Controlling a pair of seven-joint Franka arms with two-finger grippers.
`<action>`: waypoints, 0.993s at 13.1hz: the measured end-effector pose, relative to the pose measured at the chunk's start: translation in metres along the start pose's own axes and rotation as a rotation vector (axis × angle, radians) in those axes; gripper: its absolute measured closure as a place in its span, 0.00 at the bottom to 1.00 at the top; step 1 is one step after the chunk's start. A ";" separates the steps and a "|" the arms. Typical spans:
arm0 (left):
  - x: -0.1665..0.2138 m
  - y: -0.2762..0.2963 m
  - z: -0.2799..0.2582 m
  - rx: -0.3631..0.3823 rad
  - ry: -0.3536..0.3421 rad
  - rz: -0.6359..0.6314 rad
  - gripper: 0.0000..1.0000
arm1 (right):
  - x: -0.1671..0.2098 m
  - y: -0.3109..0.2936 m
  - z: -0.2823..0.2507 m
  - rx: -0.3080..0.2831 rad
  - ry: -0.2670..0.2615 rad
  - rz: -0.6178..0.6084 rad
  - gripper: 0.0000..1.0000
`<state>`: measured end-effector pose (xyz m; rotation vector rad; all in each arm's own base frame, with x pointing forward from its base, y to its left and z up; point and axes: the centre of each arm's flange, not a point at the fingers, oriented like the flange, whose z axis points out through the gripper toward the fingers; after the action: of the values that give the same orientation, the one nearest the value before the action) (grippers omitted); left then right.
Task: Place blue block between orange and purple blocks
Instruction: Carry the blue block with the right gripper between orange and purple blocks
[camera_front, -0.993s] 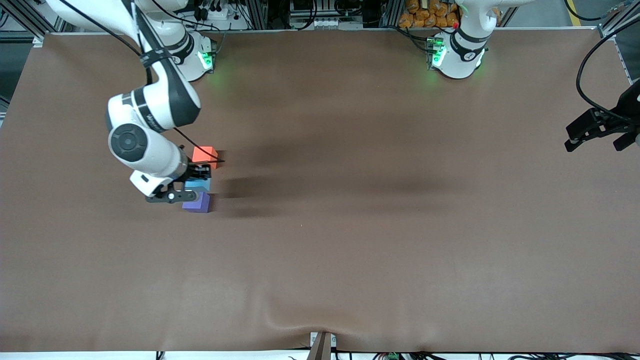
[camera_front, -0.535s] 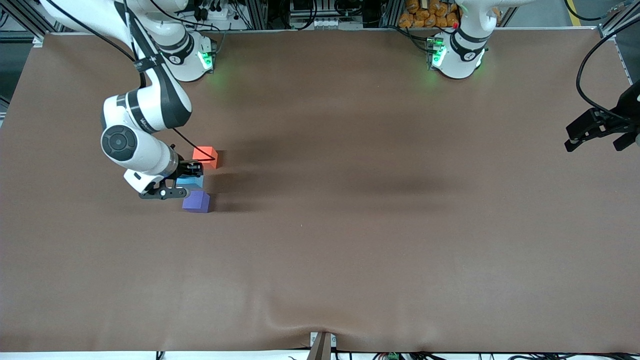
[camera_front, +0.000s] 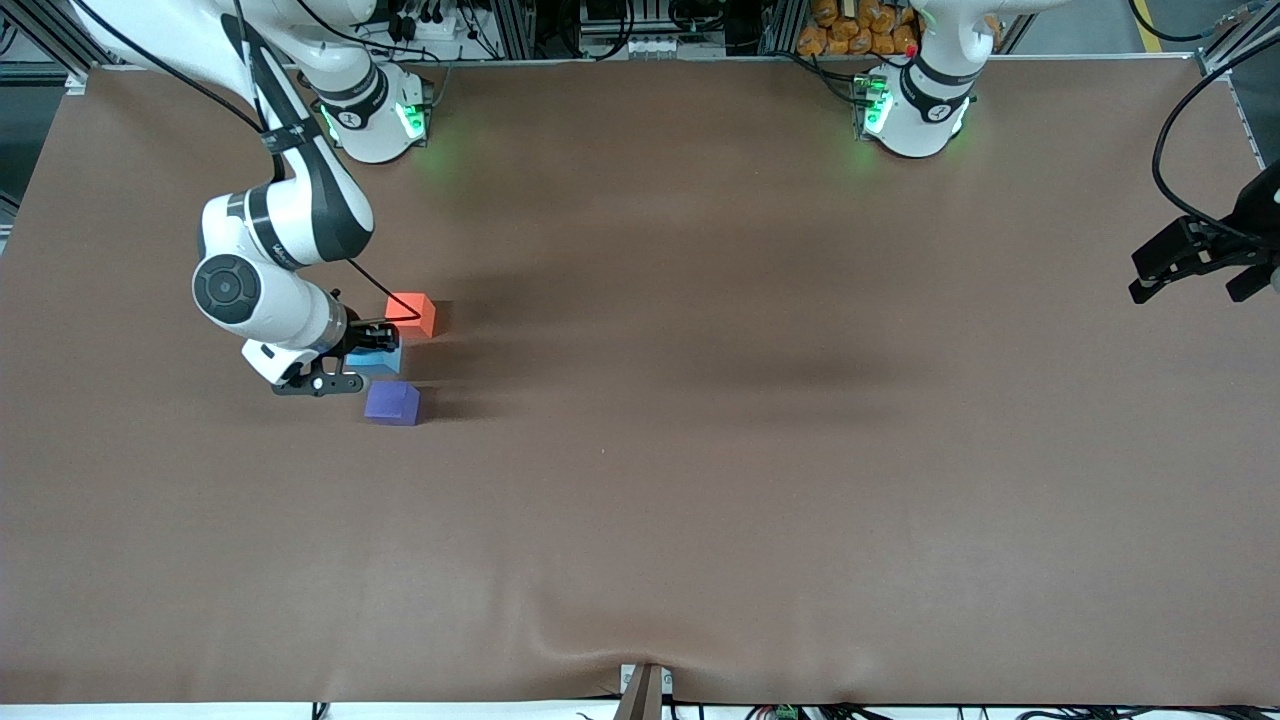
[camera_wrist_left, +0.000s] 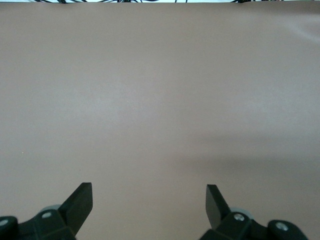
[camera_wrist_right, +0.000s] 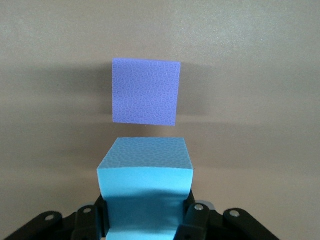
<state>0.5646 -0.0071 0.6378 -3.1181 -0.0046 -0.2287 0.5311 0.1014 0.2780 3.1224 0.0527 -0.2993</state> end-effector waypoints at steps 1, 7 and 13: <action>0.000 0.000 0.000 0.000 0.000 0.000 0.00 | -0.001 0.000 0.002 0.001 0.000 0.000 0.44; 0.000 0.000 0.000 0.000 0.000 0.000 0.00 | -0.004 -0.001 0.011 0.005 0.012 -0.002 0.44; 0.000 0.000 0.001 0.000 -0.002 0.000 0.00 | -0.006 -0.001 0.016 0.008 0.024 -0.003 0.44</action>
<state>0.5650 -0.0074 0.6365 -3.1184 -0.0038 -0.2249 0.5223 0.1024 0.2632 3.1344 0.0566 -0.2631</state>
